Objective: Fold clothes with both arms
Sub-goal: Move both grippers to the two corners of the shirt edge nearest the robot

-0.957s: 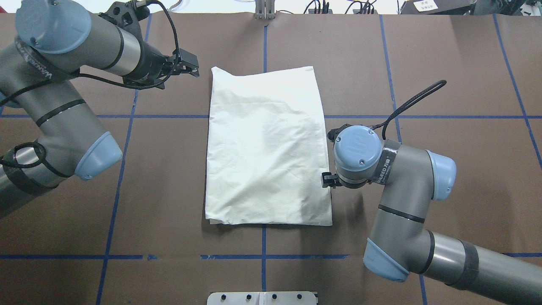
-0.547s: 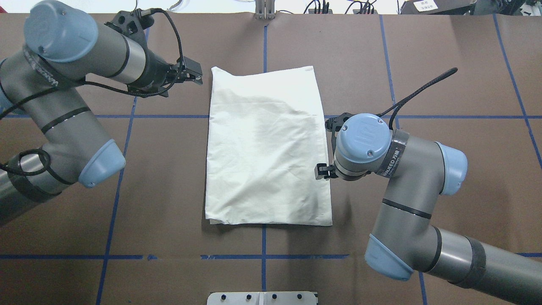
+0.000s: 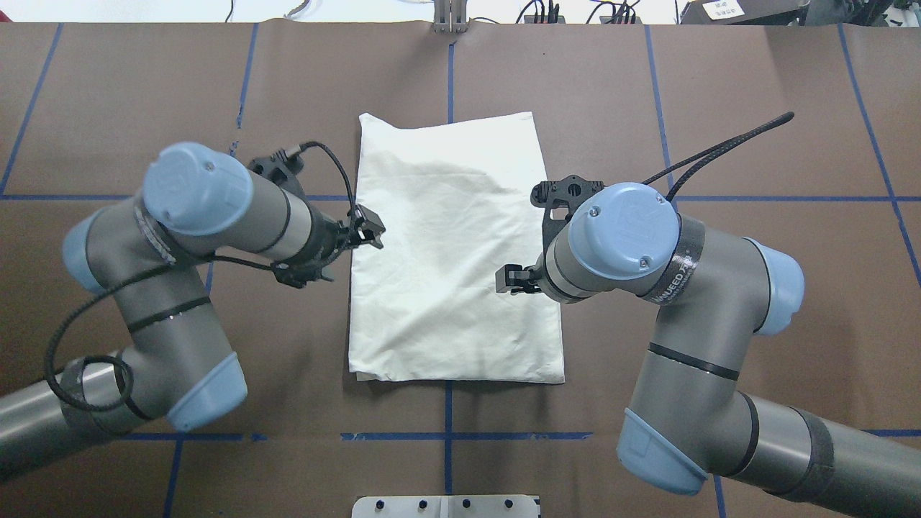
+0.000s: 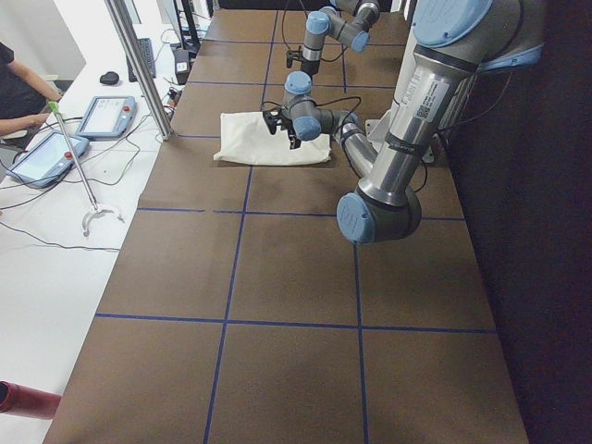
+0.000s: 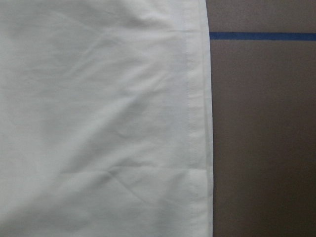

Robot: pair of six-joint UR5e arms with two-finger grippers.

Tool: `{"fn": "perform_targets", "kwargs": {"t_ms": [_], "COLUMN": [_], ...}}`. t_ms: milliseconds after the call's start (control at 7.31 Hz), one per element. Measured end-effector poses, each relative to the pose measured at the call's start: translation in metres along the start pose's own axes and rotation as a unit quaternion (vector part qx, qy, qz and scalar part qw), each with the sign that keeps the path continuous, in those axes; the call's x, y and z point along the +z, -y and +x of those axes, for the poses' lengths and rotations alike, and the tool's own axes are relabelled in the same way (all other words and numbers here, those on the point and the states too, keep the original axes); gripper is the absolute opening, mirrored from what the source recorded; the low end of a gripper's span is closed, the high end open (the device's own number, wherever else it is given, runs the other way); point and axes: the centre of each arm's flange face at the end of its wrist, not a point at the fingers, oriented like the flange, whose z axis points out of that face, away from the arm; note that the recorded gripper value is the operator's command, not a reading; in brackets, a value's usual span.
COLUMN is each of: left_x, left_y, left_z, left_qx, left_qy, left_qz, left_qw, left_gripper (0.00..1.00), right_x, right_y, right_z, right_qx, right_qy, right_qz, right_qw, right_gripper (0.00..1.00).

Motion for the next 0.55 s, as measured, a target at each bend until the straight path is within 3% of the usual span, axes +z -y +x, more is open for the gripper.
{"fn": "perform_targets", "kwargs": {"t_ms": [274,547], "left_x": [0.042,0.052], "left_y": [-0.062,-0.076], "left_z": [-0.018,-0.028], "left_qx": [-0.023,-0.025], "left_qy": [0.059,0.081], "left_qz": [0.018,0.026], "left_qw": [0.9979,0.9961], "left_gripper": [0.83,0.79], "right_x": [-0.004,-0.004], "right_y": [-0.003,-0.003], "right_z": [-0.006,-0.007], "right_qx": [0.021,0.028], "right_qy": [0.027,0.031], "right_qz": [0.006,0.006], "right_qw": [0.9994,0.9991], "right_gripper": [1.0,1.0]}}
